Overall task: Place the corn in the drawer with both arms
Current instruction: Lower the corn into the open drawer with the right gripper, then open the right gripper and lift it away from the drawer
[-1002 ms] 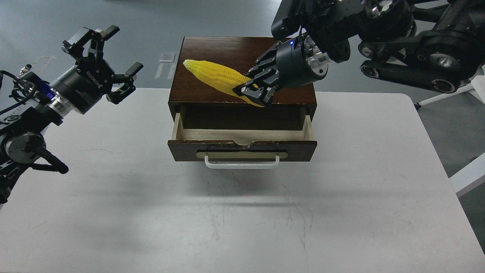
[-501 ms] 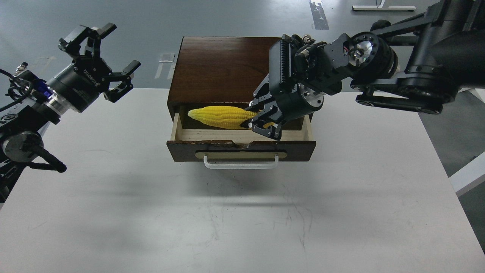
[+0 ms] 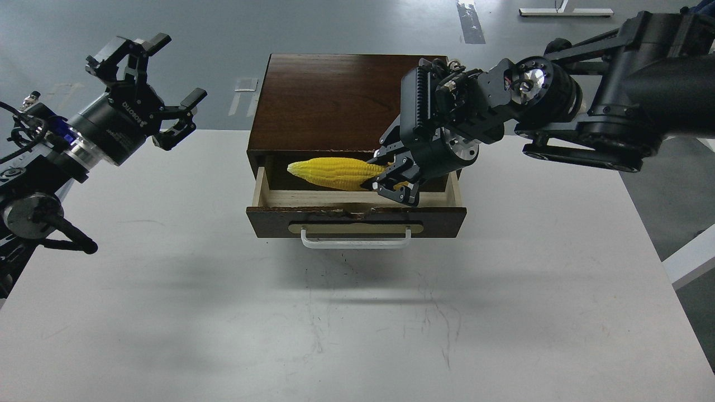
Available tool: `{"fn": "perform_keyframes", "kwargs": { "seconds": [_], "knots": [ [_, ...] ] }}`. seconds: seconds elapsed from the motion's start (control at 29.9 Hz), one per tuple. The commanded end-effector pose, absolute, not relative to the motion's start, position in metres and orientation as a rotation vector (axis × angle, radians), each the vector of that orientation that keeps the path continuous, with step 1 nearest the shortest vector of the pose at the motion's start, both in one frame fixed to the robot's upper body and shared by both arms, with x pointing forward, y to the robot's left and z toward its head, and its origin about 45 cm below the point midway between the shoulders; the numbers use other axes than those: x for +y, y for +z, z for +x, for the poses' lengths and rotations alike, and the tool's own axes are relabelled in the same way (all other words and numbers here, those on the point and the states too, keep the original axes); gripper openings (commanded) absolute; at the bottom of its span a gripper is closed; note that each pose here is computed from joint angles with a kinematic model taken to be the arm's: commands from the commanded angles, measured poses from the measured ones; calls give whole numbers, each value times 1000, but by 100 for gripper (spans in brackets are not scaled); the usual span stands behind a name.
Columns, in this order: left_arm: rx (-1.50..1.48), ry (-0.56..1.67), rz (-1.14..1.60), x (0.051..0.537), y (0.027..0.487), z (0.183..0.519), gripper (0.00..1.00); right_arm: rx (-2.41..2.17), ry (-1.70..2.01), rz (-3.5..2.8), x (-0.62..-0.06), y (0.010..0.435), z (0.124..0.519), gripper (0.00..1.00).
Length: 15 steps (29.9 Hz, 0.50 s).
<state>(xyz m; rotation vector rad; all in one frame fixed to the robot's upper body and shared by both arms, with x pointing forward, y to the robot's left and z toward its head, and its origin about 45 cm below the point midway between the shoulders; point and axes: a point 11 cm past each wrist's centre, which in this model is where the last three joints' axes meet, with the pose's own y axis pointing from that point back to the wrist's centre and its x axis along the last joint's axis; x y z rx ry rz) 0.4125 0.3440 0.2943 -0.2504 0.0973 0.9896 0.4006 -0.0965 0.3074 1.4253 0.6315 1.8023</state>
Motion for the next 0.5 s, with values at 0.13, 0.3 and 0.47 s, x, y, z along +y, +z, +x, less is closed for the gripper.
{"fn": "perform_keyframes", "kwargs": {
  "seconds": [0.13, 0.3, 0.47],
  "knots": [
    [97, 991, -250, 345, 295, 412, 98, 654, 1805, 1432, -91, 302, 397, 50],
    [96, 991, -252, 345, 295, 413, 98, 651, 1804, 1433, -91, 302, 397, 58],
    [91, 993, -260, 345, 298, 413, 98, 654, 1805, 1432, -91, 302, 397, 64]
  ]
}}
